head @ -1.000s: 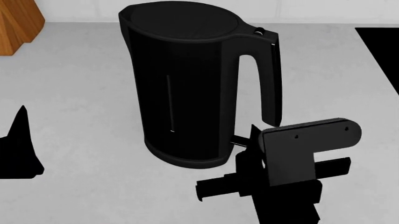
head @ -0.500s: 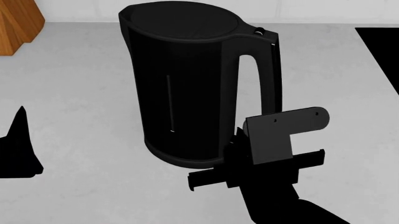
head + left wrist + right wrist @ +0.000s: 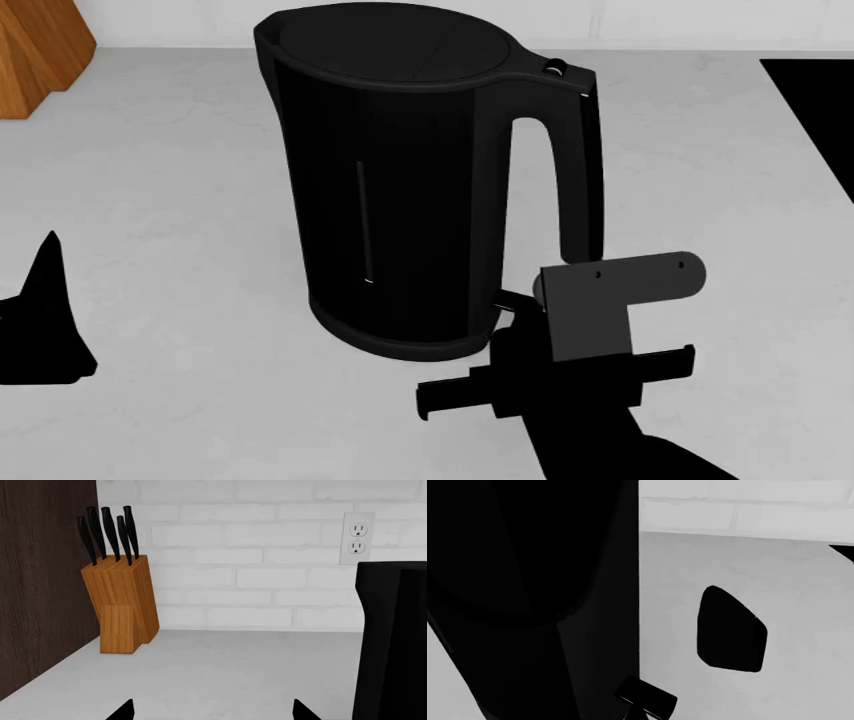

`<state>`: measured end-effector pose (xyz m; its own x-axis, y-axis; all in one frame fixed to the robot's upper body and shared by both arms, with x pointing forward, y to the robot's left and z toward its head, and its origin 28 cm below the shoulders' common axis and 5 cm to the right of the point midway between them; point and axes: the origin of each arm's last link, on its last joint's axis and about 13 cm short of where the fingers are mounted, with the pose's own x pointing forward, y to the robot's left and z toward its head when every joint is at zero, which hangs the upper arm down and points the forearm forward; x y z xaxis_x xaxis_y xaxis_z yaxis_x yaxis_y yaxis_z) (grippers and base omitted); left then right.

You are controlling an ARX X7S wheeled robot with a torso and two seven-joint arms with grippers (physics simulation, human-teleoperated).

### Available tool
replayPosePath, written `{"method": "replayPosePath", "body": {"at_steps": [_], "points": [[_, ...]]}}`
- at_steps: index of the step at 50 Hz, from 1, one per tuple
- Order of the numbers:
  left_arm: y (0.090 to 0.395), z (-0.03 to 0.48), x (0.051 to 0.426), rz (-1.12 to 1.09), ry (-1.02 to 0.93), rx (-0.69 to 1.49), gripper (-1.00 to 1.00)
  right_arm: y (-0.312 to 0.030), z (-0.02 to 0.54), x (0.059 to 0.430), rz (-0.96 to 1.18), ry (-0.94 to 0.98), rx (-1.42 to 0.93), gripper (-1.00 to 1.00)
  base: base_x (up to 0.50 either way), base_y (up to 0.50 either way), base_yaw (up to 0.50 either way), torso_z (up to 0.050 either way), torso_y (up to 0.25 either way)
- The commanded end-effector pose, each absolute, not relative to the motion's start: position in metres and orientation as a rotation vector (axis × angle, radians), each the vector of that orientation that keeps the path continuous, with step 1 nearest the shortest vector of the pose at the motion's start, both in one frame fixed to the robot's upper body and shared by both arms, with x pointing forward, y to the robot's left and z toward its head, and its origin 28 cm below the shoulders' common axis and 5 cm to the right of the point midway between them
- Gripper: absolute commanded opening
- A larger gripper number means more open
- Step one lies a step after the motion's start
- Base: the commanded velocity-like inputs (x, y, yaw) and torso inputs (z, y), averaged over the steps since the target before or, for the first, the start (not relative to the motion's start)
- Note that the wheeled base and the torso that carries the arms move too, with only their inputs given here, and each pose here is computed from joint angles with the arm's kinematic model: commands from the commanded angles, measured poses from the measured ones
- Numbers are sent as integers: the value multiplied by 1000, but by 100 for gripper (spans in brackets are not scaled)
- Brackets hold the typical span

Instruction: Press down the lever to turn on the electric kettle.

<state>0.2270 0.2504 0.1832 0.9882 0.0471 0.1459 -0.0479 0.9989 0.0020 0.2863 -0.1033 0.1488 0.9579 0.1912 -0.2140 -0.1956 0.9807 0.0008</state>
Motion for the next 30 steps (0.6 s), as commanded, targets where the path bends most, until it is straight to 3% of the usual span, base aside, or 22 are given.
{"method": "replayPosePath", "body": {"at_steps": [1, 30], "points": [[250, 183, 227, 46, -148, 7, 100, -105, 142, 288, 202, 252, -7, -100, 0, 0, 0, 0, 0], [251, 183, 229, 47, -146, 11, 100, -103, 142, 305, 172, 218, -5, -100, 0, 0, 0, 0, 0]]}}
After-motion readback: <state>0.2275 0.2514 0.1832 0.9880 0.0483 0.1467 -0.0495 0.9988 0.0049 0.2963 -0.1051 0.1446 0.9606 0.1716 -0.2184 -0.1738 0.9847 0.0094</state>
